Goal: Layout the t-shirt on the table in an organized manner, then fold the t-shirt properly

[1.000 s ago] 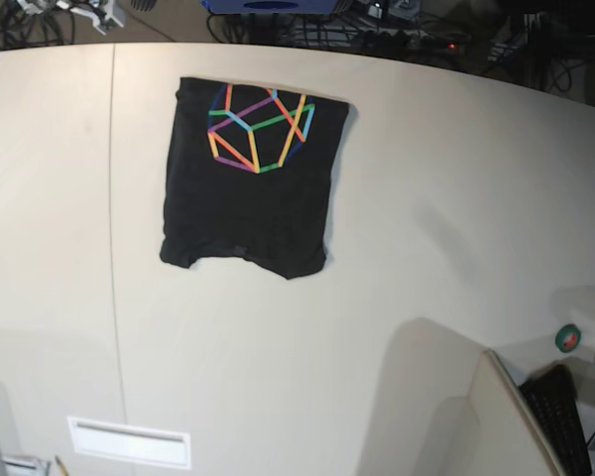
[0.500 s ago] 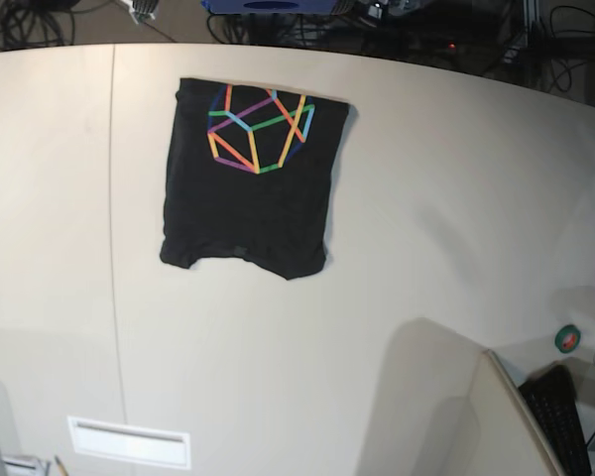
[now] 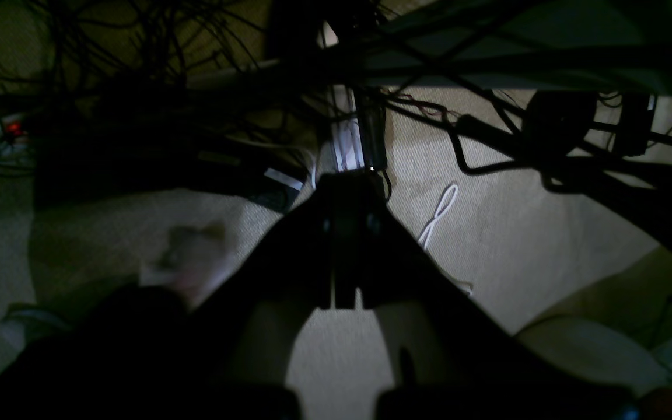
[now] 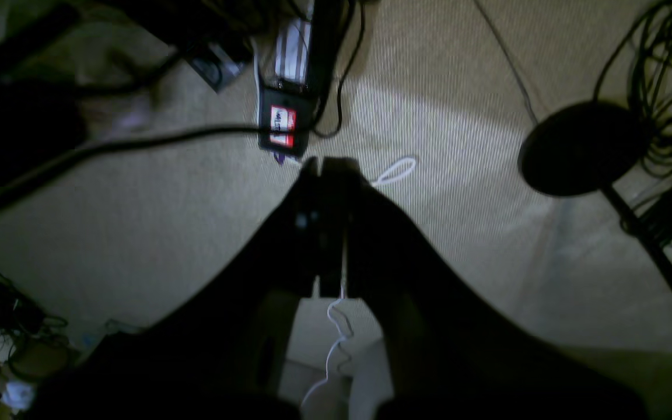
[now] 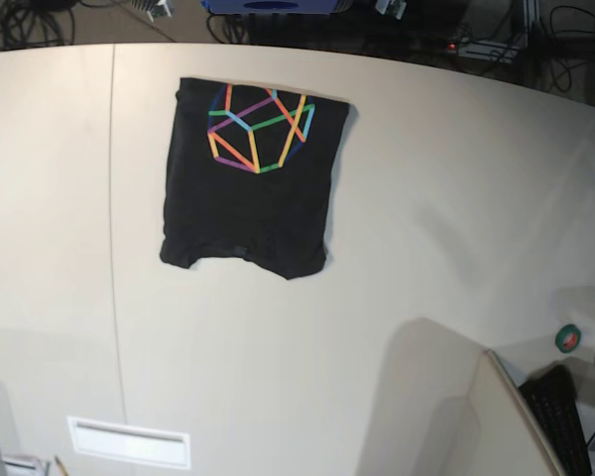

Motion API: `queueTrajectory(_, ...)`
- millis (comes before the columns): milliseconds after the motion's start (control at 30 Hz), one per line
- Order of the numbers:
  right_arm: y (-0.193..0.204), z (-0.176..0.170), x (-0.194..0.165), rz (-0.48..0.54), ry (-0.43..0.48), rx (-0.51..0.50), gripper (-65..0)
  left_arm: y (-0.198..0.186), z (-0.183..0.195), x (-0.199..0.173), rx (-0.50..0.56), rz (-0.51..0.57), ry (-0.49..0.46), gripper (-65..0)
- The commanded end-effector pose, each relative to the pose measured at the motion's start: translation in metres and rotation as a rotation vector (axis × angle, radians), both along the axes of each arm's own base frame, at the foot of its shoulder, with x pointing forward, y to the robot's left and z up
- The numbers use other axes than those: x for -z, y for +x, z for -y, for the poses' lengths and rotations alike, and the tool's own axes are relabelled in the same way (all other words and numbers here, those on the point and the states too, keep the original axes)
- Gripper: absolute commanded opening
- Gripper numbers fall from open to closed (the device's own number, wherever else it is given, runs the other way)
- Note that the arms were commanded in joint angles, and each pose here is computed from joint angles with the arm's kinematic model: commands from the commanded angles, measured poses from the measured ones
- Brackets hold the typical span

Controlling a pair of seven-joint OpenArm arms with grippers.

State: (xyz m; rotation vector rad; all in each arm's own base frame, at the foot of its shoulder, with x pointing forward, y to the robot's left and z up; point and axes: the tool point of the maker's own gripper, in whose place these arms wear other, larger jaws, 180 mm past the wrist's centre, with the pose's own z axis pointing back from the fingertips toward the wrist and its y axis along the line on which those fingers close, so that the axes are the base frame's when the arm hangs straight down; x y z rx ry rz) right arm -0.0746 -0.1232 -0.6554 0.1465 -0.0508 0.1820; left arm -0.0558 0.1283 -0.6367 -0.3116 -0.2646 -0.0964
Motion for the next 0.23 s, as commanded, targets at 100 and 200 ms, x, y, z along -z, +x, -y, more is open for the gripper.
queueTrajectory(100, -0.0044, -0.0015, -0.0008, 0.000, 0.004, 0.005, -65.0, -0.0161, -0.0012, -0.0017, 0.000, -0.026, -0.001, -65.0)
queueTrajectory(200, -0.0025, -0.0006, -0.0006, 0.003, 0.003, 0.003, -65.0, -0.0135, -0.0032, -0.0011, 0.000, -0.022, 0.007, -65.0)
